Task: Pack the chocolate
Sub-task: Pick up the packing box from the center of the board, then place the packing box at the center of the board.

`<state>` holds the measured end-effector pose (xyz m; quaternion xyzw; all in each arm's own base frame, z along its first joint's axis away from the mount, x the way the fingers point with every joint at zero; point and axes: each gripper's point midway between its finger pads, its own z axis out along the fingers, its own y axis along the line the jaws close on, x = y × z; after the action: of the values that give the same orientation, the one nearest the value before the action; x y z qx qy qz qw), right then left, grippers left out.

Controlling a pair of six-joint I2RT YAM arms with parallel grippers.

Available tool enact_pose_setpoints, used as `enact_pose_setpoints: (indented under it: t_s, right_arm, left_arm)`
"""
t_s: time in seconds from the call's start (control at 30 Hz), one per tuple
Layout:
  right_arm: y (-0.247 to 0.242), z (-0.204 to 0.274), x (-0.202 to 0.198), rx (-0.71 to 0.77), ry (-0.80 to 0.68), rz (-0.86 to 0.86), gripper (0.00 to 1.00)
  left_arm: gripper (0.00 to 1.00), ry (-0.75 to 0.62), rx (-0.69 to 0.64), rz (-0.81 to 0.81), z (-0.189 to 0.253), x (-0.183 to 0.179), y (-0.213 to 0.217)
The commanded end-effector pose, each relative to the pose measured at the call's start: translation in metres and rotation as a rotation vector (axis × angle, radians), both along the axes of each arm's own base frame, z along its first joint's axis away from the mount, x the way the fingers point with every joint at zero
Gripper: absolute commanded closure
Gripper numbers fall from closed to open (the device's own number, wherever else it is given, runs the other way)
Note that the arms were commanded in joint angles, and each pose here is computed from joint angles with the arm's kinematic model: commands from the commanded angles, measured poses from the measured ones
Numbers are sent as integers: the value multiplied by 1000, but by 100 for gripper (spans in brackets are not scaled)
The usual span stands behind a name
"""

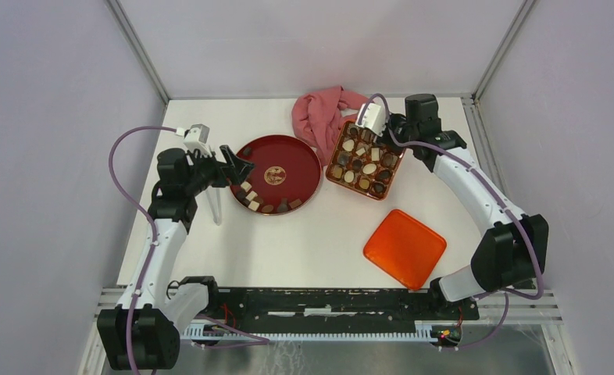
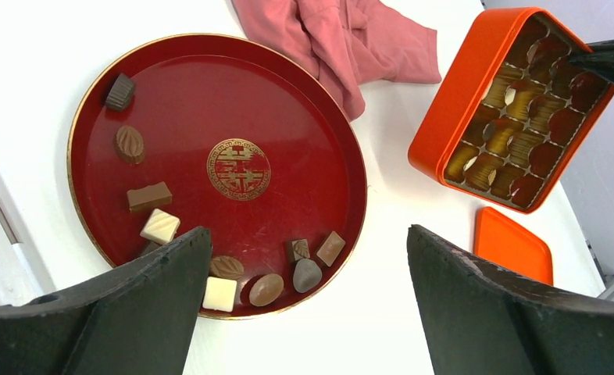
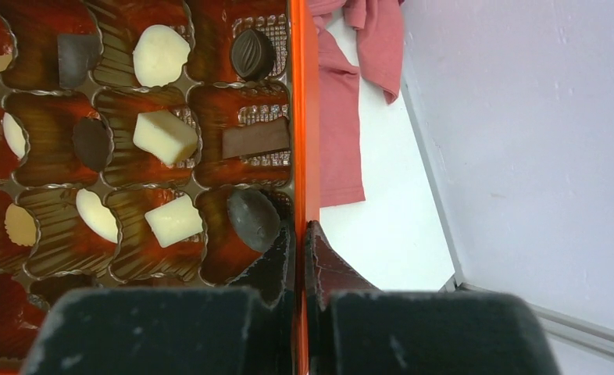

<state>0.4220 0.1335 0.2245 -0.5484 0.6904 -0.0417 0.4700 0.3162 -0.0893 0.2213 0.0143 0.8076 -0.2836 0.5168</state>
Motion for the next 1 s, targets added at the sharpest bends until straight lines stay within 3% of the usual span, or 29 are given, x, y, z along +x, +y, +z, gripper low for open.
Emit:
enact_pose_setpoints:
  t_s: [0.0, 0.3, 0.5, 0.73, 0.83, 0.97]
  right_arm:
    - [6, 53, 3, 54, -139, 10, 100]
    - [7, 35, -1, 49, -104, 23, 100]
    - [14, -33, 8, 180, 146, 63, 100]
    - [21, -92, 11, 225, 334, 101, 99]
    - [21, -113, 9, 235, 398, 107, 96]
    - [23, -134, 5, 260, 485, 117, 84]
  left_arm:
    - [1, -59, -14, -27, 18, -1, -5]
    - [0, -100, -87, -75, 49, -6, -17]
    - [1, -63, -183, -191, 59, -19, -38]
    - [1, -63, -182, -255, 50, -43, -53]
    - [2, -50, -192, -262, 45, -49, -56]
    - [2, -58, -206, -301, 48, -58, -66]
